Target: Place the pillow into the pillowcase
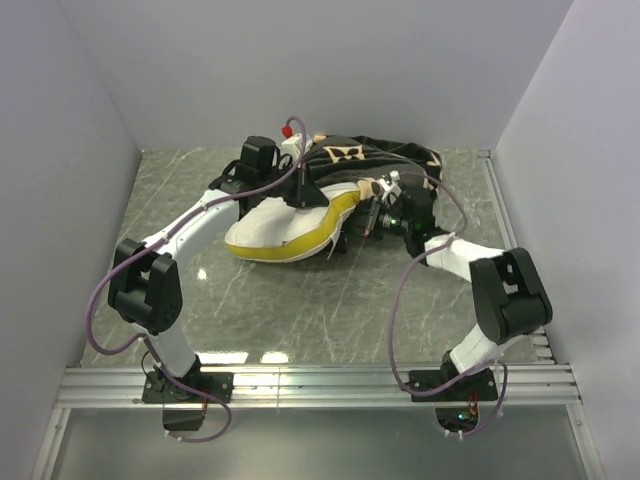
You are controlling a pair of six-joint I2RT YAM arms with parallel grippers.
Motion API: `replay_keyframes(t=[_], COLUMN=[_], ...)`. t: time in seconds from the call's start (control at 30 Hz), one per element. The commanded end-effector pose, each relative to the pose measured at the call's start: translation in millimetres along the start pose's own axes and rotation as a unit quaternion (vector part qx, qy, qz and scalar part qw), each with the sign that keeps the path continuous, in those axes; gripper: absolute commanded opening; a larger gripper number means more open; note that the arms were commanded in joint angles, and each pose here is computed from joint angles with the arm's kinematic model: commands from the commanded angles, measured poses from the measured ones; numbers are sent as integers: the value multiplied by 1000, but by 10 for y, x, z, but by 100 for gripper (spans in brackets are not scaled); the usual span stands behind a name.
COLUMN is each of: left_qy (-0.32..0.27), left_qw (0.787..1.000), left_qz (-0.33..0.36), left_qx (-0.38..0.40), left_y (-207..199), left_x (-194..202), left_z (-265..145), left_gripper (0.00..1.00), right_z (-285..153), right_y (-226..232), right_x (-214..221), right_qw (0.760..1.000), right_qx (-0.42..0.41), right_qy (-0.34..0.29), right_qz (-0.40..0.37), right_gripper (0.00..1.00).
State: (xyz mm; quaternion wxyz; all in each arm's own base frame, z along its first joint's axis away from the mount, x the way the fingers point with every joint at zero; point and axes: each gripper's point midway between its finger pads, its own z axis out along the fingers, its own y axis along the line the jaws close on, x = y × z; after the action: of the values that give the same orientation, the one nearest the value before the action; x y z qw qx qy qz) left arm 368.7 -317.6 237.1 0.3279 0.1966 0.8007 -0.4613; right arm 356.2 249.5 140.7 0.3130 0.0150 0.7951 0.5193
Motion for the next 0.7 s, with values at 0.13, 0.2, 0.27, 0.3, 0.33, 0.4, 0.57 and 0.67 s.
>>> replay_keyframes(t=[0.13, 0.2, 0.27, 0.3, 0.33, 0.4, 0.57, 0.67], left_qy=[-140, -128, -112, -78, -55, -2, -3, -12], left_qw=[974, 979, 982, 987, 989, 995, 995, 988], left_qz=[172, 157, 155, 137, 140, 102, 6, -47], left_qx=[-39, -25, -8, -22, -3, -15, -97, -146], left_y=[-183, -196, -416, -214, -425, -244, 208, 525], left_x=[-1408, -1263, -915, -443, -119, 631, 1164, 1148], left_z=[-485, -400, -280, -90, 28, 219, 693, 837], left_gripper=[0, 0, 0, 0, 0, 0, 0, 0], right_z=[-912, -956, -950, -978, -1012, -1078, -1368, -1508], right_y=[1610, 1777, 1769, 1753, 1749, 1648, 1948, 2204], right_x=[147, 246, 406, 571, 665, 906, 1238, 1303], right_qw=[937, 929, 926, 922, 921, 923, 914, 905], right_qx=[-173, -198, -206, -212, -216, -219, -268, -297], right_qy=[141, 174, 204, 221, 228, 242, 251, 249], right_qz=[-270, -260, -242, -235, -232, -204, -175, -174], right_gripper=[0, 0, 0, 0, 0, 0, 0, 0])
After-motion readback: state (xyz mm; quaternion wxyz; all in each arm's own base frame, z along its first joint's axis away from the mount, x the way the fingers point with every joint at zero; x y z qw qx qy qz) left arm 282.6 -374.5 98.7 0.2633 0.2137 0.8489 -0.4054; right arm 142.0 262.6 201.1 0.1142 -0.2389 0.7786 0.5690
